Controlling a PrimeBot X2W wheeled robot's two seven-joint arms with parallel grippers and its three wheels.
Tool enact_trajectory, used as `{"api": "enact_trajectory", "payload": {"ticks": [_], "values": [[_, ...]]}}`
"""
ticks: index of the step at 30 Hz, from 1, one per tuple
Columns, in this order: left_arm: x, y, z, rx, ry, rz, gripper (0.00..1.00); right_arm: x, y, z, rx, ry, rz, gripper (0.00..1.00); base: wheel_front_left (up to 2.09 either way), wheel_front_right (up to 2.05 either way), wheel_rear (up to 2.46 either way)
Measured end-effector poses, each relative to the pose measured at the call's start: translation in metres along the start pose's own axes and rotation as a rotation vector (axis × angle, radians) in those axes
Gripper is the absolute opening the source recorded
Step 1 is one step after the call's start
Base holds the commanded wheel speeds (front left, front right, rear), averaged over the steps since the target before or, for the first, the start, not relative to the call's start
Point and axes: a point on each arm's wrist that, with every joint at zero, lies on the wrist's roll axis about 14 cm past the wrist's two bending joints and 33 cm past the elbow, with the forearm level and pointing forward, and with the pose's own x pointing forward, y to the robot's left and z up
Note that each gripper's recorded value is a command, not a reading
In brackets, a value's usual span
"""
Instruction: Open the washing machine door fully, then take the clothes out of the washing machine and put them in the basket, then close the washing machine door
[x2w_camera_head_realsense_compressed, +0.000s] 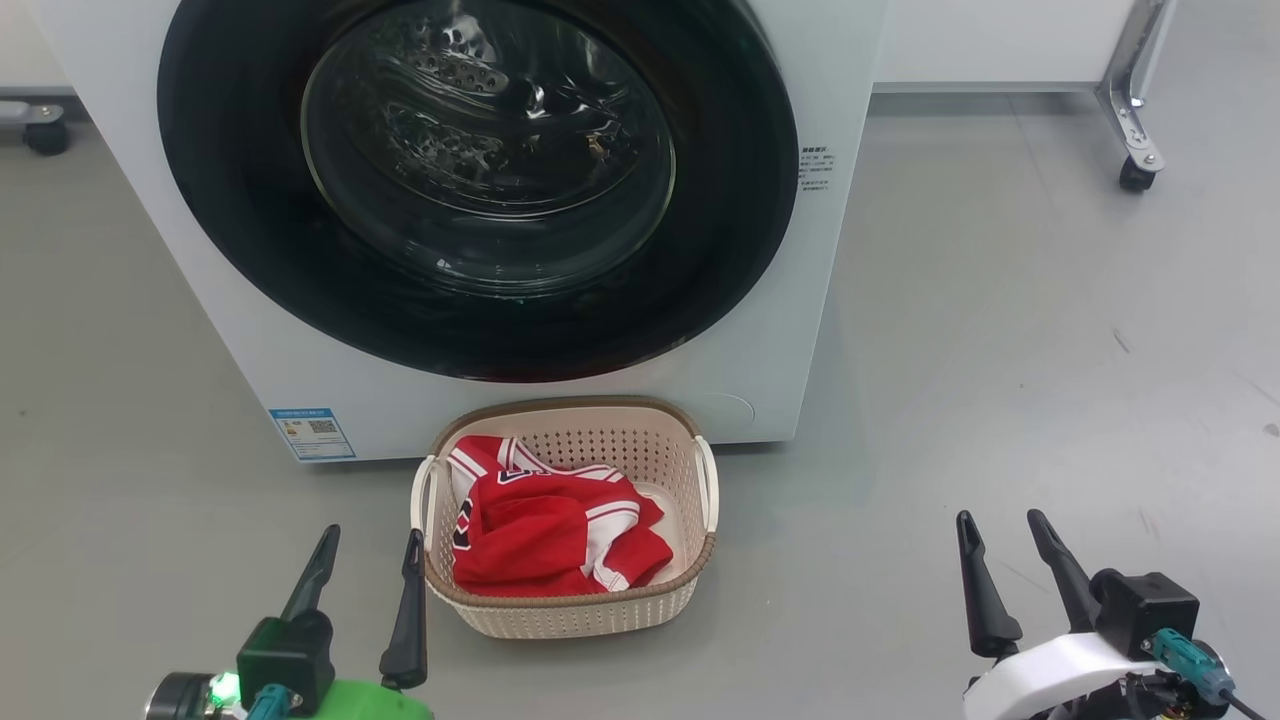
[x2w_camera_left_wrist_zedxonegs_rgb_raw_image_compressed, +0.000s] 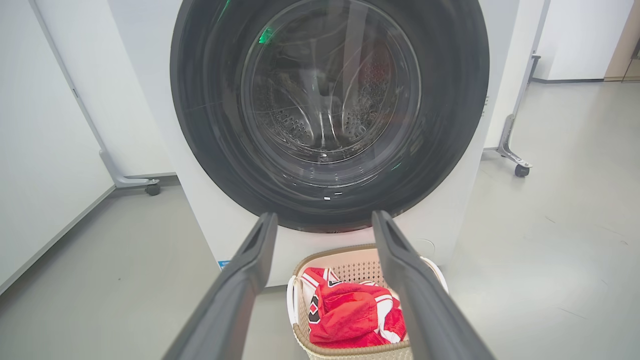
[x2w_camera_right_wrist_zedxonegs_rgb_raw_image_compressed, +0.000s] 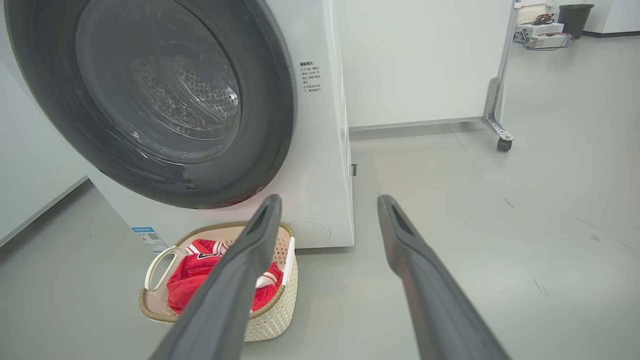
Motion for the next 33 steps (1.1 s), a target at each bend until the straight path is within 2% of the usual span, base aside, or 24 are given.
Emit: {"api": "enact_trajectory", "payload": {"ticks": [33], "values": [[0.004,0.0057,0.0005,0.028,0.006,0.019,1.0,-0.0045,-0.0032,0.0083,-0.001,0.004,-0.012,1.0,0.0,0.0,0.0]]}}
